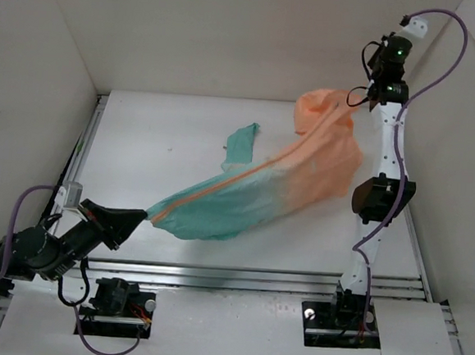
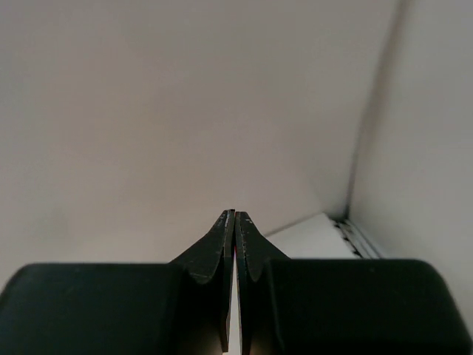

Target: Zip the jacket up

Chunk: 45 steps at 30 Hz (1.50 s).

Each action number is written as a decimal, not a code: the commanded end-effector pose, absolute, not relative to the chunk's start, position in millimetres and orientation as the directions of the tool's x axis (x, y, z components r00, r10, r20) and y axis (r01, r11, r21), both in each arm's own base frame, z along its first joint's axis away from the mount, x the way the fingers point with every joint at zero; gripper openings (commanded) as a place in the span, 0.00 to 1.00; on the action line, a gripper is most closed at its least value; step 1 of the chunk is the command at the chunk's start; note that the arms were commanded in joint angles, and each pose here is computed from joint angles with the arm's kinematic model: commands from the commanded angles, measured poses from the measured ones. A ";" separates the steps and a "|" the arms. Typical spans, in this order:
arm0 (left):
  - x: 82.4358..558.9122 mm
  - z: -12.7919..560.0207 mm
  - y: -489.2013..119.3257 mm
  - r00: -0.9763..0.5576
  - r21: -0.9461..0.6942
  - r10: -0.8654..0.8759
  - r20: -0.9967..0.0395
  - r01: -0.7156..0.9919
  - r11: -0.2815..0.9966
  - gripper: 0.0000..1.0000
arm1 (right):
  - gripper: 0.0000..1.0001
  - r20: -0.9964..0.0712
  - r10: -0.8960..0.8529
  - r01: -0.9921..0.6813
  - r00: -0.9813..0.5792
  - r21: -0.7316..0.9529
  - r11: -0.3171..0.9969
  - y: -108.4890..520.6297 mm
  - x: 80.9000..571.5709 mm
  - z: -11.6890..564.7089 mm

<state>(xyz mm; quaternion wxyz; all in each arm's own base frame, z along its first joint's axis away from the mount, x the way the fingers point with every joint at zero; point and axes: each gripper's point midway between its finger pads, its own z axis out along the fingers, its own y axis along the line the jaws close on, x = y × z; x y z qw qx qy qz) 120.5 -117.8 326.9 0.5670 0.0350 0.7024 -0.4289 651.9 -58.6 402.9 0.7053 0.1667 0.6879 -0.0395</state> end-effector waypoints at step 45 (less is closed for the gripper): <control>228.4 337.1 -232.0 -0.220 -0.363 -0.293 -0.930 0.447 0.818 0.68 | 0.00 -0.744 0.092 -0.075 -0.662 0.188 0.979 248.7 492.8 99.2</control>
